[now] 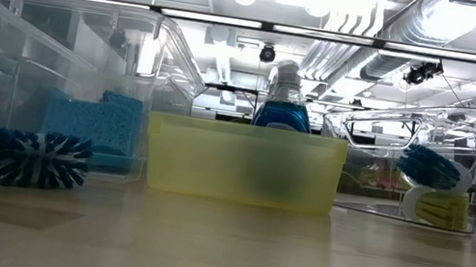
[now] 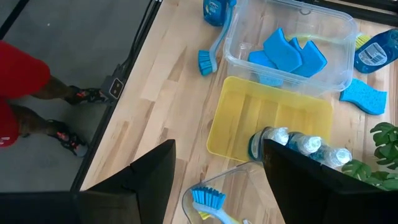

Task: Pick & Place Kitchen Sink Supplies
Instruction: Put the dishwashing liquid bottle into the yellow bin

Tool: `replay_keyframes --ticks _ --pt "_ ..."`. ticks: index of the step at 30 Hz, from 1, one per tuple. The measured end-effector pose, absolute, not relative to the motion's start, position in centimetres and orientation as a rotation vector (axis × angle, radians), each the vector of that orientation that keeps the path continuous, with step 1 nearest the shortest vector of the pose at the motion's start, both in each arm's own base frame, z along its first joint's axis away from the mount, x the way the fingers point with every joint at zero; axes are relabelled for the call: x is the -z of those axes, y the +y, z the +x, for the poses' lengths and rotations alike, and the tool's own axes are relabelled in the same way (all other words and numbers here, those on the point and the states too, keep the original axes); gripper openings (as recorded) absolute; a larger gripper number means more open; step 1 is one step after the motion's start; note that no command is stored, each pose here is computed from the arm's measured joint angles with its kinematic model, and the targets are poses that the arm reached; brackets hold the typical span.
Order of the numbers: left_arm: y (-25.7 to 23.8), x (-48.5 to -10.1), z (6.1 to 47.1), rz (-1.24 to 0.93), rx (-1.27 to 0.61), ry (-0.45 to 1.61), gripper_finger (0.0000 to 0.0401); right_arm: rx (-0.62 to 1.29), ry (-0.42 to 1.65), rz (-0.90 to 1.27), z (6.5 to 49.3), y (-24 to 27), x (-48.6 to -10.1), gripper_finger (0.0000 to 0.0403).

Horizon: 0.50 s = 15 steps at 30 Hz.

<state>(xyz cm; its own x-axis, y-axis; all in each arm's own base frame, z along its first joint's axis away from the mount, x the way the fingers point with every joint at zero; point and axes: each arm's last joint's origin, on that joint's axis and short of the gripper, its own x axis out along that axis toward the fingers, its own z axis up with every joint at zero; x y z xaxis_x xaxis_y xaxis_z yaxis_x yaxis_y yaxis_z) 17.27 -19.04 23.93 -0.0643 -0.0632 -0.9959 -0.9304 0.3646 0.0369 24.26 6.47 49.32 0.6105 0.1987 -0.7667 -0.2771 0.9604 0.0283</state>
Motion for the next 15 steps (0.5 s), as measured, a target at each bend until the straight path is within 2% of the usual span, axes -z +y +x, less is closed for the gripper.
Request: replay_keyframes --ticks 7,15 --pt "-19.2 -24.4 17.4 -0.945 -0.932 1.439 0.0164 -0.278 0.870 -0.095 23.5 6.3 -49.6 0.0232" --pt "-19.4 -24.8 17.6 -0.972 -0.892 1.424 0.0164 -0.244 0.792 -0.059 20.1 5.4 -51.4 0.0232"
